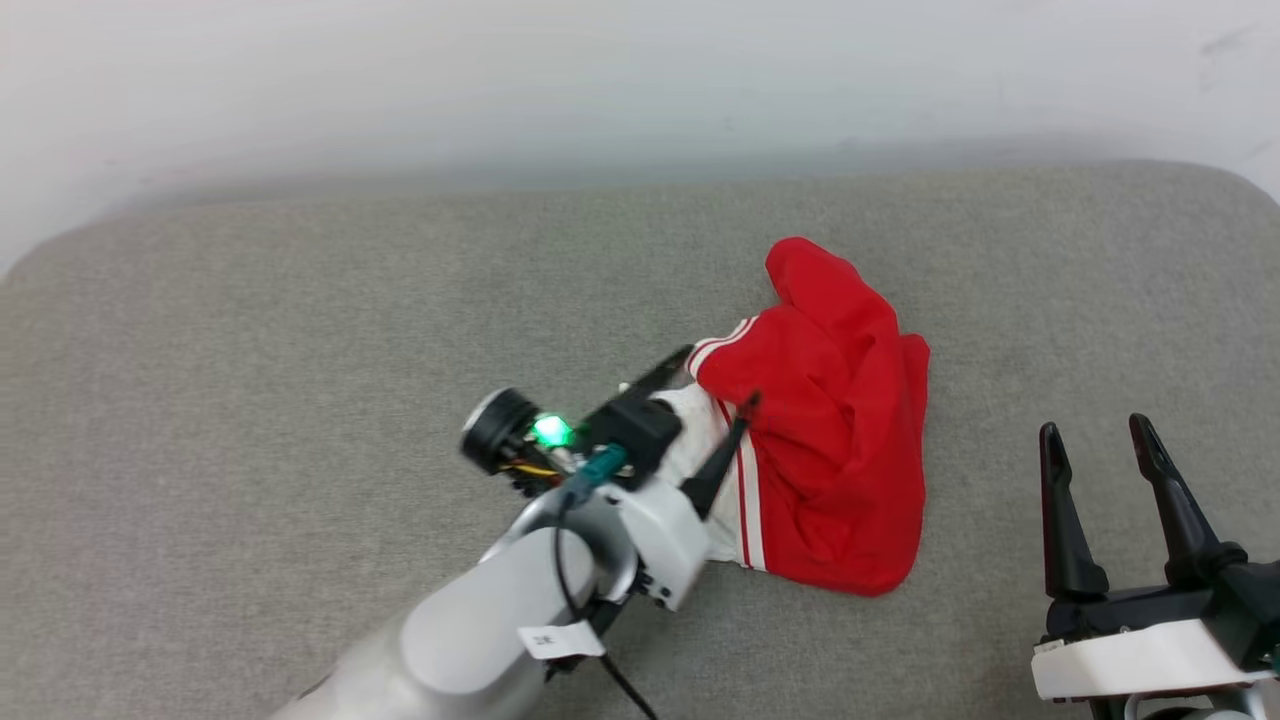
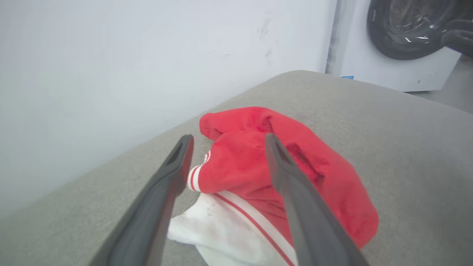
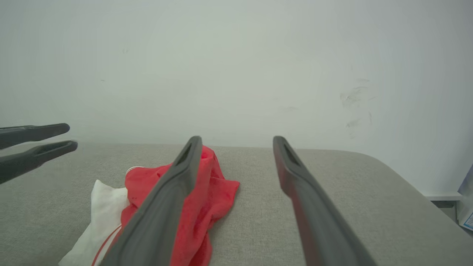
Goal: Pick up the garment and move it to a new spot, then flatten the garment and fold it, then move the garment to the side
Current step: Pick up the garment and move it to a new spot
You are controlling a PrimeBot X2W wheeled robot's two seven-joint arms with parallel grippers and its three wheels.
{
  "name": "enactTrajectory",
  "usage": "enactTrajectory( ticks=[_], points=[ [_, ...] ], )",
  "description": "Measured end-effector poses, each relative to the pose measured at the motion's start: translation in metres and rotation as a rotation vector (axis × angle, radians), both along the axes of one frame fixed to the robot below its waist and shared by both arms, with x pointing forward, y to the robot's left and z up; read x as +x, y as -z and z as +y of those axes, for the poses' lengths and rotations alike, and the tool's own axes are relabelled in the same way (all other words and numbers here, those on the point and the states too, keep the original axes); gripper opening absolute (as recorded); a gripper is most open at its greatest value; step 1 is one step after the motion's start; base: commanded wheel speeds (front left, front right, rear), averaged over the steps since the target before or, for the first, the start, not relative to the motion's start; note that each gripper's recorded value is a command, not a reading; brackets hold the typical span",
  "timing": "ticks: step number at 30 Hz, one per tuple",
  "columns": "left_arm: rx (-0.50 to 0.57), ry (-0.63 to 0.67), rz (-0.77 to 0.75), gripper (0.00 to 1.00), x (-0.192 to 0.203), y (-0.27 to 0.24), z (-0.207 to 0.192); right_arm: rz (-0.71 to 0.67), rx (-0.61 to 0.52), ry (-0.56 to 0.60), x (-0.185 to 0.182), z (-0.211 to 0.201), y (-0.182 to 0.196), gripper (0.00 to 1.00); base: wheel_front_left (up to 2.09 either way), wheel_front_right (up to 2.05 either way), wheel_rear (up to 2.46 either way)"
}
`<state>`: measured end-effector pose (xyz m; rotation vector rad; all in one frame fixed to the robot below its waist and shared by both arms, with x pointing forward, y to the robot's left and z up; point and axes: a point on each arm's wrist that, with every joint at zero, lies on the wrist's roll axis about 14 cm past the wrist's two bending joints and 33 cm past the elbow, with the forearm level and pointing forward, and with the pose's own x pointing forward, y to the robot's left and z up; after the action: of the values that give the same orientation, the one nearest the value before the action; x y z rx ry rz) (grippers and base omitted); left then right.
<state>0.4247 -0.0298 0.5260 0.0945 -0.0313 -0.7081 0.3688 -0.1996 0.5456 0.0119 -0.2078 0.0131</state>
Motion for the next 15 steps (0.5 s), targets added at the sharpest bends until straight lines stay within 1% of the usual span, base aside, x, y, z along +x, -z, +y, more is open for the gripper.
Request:
enactTrajectory(
  ticks=[7,15],
  points=[
    [-0.062,-0.262,-0.091,1.0,0.006,-0.027,0.069,-0.019,0.005,-0.029,-0.004,0.009,-0.006,1.0,0.0,0.0,0.0],
    [-0.117,-0.52,-0.169,1.0,-0.011,-0.043,0.144,-0.028,0.008,-0.055,-0.006,0.017,-0.009,1.0,0.0,0.0,0.0]
  ],
)
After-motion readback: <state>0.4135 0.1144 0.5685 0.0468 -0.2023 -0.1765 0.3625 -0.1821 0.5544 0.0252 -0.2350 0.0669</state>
